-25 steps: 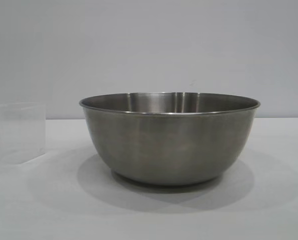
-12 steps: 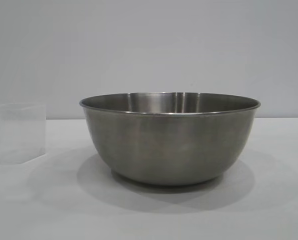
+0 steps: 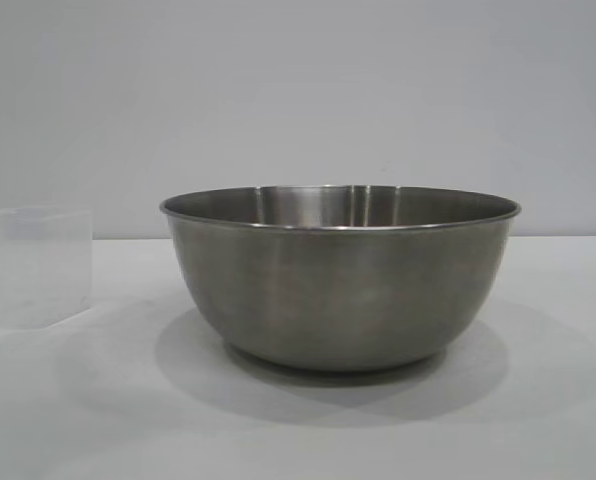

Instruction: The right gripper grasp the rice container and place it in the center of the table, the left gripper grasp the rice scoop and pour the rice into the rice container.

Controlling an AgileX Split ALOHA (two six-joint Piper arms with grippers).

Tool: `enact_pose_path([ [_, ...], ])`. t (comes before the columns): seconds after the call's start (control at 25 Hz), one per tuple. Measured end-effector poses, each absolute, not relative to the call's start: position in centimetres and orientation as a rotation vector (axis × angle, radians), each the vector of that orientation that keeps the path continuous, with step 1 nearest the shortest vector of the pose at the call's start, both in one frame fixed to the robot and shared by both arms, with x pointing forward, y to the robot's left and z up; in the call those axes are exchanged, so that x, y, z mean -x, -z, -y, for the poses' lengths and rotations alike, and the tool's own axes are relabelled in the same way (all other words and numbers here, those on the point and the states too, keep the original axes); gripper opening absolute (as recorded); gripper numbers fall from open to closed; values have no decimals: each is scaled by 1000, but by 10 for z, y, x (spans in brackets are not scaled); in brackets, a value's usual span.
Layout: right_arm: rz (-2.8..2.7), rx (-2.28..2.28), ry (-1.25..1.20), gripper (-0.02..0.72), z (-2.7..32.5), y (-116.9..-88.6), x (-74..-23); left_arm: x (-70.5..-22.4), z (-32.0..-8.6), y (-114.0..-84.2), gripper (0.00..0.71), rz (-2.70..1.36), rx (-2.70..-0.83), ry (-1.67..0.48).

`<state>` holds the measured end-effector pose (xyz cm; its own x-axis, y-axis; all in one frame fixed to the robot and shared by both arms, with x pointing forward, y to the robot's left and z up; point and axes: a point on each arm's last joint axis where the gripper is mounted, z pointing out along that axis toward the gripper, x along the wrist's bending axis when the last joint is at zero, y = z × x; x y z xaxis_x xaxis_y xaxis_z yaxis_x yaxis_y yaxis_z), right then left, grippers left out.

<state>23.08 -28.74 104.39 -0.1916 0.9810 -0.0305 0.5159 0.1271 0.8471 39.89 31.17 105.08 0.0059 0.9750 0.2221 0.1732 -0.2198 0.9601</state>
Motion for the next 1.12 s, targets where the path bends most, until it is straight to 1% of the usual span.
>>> enact_pose_path([
  [0.24, -1793, -1450, -977, 401, 286, -1044, -231, -363, -316, -1060, 223, -1354, -1442, -1319],
  [0.4, -1794, -1450, -982, 401, 286, -1044, -231, -335, -318, -1060, 223, -1462, -1382, -1295],
  [0.56, -1795, -1450, -984, 401, 286, -1044, -231, -312, -314, -1063, 223, -1435, -1373, -1256],
  [0.76, -1795, -1450, -984, 401, 286, -1044, -231, -278, -310, -1079, 223, -1375, -1346, -1241],
  [0.84, -1795, -1450, -984, 401, 286, -1044, -231, -265, -309, -1079, 223, -1385, -1359, -1214],
  [1.12, -1796, -1451, -983, 401, 286, -1044, -231, -233, -307, -1056, 223, -1502, -1561, -1067],
])
